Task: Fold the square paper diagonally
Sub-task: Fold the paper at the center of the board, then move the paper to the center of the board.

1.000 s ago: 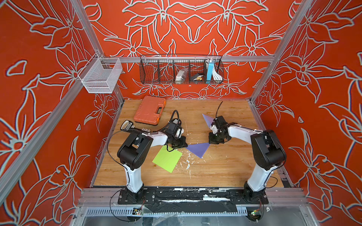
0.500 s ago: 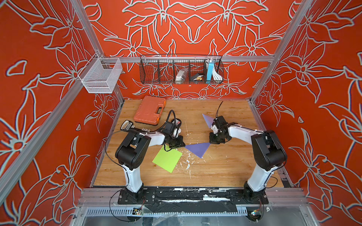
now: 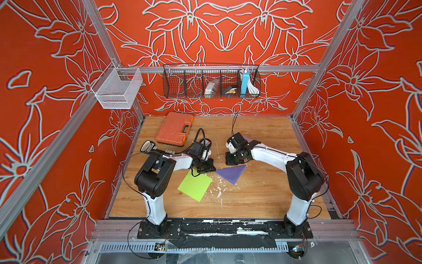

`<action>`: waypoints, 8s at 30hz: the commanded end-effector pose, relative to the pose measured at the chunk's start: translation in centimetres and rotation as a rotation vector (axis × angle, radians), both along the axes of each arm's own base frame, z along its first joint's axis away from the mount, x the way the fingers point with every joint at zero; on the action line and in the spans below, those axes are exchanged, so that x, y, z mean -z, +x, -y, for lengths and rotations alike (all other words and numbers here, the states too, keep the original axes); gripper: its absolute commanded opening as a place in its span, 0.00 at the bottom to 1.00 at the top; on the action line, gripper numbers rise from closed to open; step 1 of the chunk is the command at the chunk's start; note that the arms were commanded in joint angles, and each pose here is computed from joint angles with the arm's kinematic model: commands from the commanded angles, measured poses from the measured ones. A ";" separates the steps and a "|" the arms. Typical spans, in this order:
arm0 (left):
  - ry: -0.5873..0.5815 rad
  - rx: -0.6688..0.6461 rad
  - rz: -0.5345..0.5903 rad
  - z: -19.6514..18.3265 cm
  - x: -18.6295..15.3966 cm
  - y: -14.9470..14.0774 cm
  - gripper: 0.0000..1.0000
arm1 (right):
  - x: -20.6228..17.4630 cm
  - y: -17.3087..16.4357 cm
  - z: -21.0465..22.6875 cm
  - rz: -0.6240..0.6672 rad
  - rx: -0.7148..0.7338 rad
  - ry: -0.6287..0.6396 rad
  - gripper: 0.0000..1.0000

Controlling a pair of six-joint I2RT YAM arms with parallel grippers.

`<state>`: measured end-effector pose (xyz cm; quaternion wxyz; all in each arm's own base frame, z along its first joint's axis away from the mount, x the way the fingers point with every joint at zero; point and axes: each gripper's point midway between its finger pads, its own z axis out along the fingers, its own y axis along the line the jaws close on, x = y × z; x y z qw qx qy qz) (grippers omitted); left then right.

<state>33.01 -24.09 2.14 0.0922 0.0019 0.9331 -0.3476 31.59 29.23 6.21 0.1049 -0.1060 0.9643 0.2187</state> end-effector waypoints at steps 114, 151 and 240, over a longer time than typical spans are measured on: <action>0.133 0.037 -0.138 0.7 5.7 -2.2 0.00 | 7.3 -2.8 12.0 -0.101 0.119 -0.358 0.00; 0.150 -0.052 -0.140 -3.3 4.9 -1.2 0.00 | 8.2 -3.1 17.6 -0.141 0.229 -0.407 0.00; 0.188 -0.077 -0.047 -3.8 2.7 -9.7 0.35 | 0.2 -4.4 5.1 -0.054 0.055 0.109 0.48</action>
